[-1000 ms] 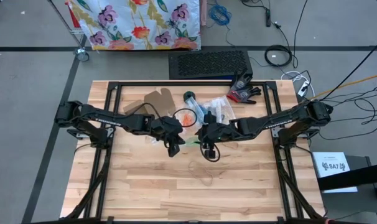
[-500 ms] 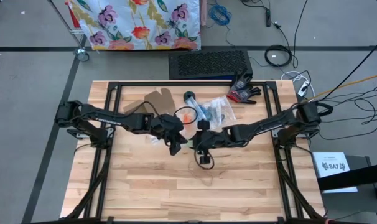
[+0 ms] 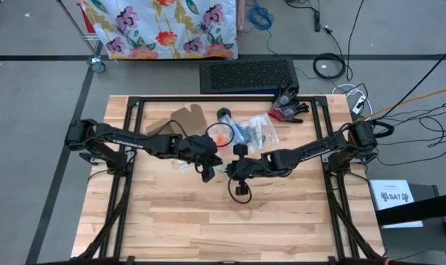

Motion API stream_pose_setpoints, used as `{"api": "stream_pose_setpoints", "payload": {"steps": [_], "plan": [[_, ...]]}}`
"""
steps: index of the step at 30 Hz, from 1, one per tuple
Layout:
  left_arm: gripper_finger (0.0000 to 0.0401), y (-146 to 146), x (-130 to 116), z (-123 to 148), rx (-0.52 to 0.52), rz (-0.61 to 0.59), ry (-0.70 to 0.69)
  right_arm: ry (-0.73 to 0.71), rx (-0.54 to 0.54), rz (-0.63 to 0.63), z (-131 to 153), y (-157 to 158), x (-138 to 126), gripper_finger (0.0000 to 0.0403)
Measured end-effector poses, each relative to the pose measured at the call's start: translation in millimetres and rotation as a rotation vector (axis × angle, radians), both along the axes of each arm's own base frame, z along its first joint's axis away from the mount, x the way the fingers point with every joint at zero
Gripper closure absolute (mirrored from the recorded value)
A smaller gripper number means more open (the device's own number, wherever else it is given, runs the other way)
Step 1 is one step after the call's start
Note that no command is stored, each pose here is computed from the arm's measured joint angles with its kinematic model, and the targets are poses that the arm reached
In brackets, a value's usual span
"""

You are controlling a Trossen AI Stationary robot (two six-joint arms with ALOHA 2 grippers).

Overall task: Sort rubber bands
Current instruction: Close the transparent zip bag

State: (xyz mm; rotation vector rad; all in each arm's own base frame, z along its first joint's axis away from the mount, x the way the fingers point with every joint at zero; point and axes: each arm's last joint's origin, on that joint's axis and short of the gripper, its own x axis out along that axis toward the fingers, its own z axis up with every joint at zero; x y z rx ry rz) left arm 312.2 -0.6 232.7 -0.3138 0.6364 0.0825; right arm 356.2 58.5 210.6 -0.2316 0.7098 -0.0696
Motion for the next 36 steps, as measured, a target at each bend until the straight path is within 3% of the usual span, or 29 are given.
{"api": "stream_pose_setpoints", "payload": {"steps": [4,7,12,17,23,31,36], "plan": [[0.0319,2.0,0.0,0.1,0.077,0.028,-0.001,0.0,0.012,-0.017,1.2,-0.4,-1.2,0.04],[0.0297,3.5,-0.4,1.4,0.075,0.04,-0.006,0.024,0.037,-0.058,5.2,-2.7,-7.2,0.0402],[0.0293,4.1,-11.0,21.1,0.14,0.011,-0.065,0.045,0.022,-0.157,19.2,-8.8,-22.0,0.0402],[0.0293,-5.9,-27.0,45.0,0.225,-0.03,-0.14,-0.005,0.033,-0.157,32.6,-9.8,-26.3,0.0403],[0.0293,-17.6,-43.7,17.2,0.285,-0.004,-0.105,-0.032,0.029,-0.137,36.5,-9.3,-25.5,0.0403],[0.0293,-18.7,-64.7,-11.3,0.27,0.016,-0.317,-0.087,0.087,-0.084,41.1,-6.8,-21.3,0.0403],[0.0293,-17.7,-63.5,-13.7,0.268,-0.017,-0.355,-0.106,0.108,-0.064,42.7,-5.6,-19.9,0.0403]]}}
